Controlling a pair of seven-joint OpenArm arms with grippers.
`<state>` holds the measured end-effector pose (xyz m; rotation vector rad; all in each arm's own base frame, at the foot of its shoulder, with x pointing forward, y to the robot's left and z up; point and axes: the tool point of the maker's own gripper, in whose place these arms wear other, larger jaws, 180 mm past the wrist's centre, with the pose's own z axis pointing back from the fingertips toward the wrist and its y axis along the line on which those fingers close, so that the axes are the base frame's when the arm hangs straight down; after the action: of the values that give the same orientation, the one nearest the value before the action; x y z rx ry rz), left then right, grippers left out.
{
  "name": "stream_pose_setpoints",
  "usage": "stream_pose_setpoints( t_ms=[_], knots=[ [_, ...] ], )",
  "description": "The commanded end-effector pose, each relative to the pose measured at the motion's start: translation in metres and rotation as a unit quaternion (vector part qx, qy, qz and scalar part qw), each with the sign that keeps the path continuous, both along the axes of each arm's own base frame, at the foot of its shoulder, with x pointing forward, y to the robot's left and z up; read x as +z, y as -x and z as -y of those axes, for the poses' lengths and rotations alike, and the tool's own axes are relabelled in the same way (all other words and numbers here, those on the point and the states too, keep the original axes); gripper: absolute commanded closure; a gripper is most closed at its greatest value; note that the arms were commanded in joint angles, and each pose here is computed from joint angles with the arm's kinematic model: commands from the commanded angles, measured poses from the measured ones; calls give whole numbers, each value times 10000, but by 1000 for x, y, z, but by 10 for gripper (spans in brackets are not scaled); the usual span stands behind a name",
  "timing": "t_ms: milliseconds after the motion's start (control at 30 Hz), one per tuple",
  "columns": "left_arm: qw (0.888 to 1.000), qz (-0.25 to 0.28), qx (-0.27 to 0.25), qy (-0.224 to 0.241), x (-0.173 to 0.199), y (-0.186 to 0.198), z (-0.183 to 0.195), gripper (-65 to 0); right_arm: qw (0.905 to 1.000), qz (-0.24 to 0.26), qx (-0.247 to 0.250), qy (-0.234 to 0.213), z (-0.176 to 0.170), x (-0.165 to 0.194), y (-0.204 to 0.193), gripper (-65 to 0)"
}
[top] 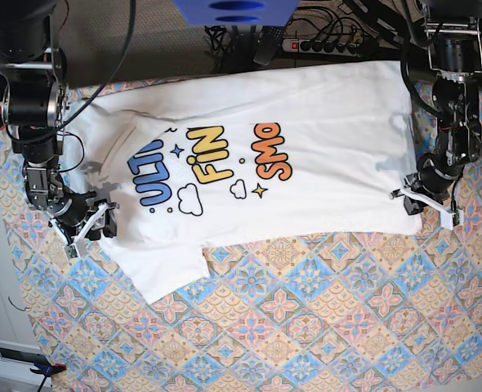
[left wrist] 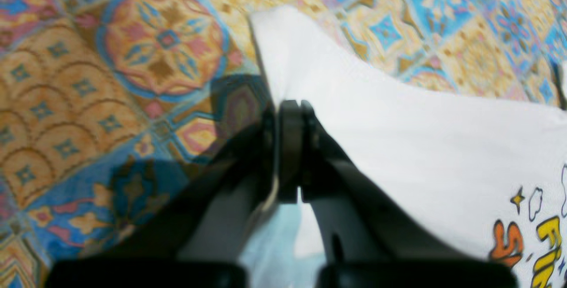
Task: Fold the T-shirt properly
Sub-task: 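Grasp the shirt side edges with both grippers and pull them outward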
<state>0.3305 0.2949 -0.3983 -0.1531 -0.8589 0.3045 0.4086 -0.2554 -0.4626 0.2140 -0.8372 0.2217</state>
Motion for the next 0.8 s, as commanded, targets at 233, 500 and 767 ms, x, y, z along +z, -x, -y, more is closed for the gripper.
stream_pose_setpoints(
  t_ms=[233,500,767],
  knots=[
    [9997,251,-59,55,12,-30,7,0,9993,345,-110,56,16,23,-18,-252],
    [9994,243,-98,217,7,-31,22,0,9993,338,-113,55,16,23,-17,-252],
    [9995,228,-105,209,6,-30,22,0,9995,262,-21,152,15,19,-15,-252]
  ],
)
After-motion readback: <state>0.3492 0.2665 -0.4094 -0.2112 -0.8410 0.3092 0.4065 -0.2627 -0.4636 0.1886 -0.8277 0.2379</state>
